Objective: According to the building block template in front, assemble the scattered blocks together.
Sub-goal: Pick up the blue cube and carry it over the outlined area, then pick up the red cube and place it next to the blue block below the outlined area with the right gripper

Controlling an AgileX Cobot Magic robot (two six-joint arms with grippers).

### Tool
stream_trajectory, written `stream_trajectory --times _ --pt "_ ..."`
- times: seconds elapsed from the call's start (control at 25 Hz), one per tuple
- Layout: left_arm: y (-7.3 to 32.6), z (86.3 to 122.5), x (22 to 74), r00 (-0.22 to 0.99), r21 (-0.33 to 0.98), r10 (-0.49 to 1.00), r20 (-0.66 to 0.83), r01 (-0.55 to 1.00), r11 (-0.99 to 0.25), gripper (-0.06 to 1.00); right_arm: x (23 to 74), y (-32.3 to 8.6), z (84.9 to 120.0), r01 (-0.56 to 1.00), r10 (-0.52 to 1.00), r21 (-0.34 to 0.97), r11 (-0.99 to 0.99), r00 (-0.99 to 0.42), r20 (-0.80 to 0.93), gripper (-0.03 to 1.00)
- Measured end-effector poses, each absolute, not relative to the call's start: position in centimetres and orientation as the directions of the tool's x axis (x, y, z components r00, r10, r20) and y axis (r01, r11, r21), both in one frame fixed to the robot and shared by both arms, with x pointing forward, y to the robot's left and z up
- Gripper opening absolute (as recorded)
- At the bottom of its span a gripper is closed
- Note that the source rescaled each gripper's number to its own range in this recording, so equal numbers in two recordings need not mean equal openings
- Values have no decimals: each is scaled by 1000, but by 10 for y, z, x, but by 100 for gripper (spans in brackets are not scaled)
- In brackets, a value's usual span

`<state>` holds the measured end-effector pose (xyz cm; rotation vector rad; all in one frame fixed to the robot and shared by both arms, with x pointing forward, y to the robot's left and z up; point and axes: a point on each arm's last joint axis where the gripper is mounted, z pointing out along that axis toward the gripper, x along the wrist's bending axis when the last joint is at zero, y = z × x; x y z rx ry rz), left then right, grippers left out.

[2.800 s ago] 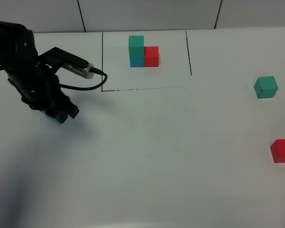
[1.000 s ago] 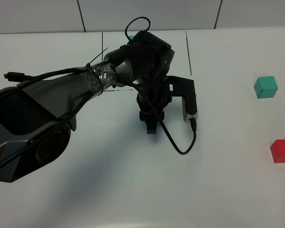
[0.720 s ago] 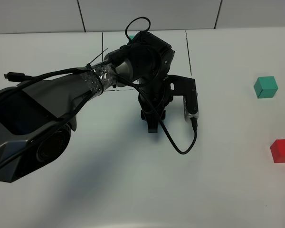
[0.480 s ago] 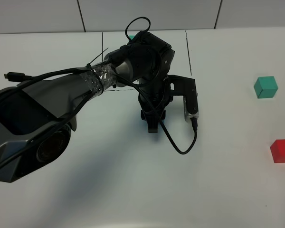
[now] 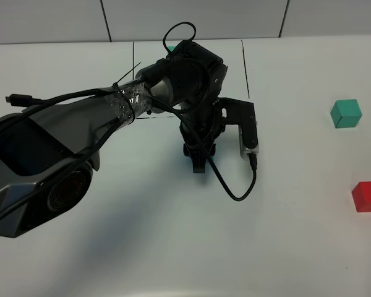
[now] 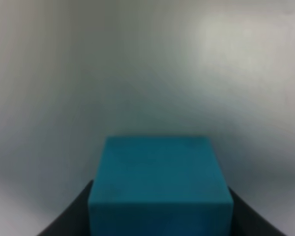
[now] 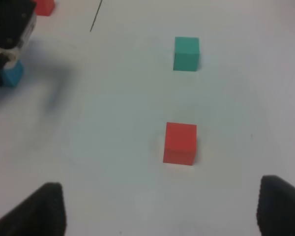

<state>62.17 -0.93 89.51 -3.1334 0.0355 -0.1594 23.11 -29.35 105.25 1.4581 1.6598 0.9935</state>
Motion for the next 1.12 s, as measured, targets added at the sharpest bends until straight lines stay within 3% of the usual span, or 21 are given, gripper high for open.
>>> stream_trajectory --times 0.12,0.16,0.36,0.52,0.64,0.84,1.12 --pt "-9 895 622 995 -5 -23 101 -22 -1000 4 231 -293 1052 453 993 889 69 -117 -18 64" --pt "-9 894 622 995 -7 -23 100 -22 -1000 10 231 -293 1052 453 993 889 68 -117 -17 64" --pt "-9 894 622 995 -8 -22 98 -21 -1000 62 231 -293 1052 453 993 889 68 -117 -17 64" --pt "-9 903 622 994 4 -17 112 -18 -1000 93 231 -293 1052 453 993 889 68 -117 -17 64" --pt "-8 918 620 992 19 38 122 36 -999 100 231 -293 1052 453 993 889 68 -117 -17 64" --pt "-1 950 616 958 28 249 141 248 -968 100 231 -294 1052 453 993 889 69 -116 -18 64" --pt "37 991 633 803 32 499 325 517 -855 97 231 -294 1052 453 993 889 69 -115 -19 64"
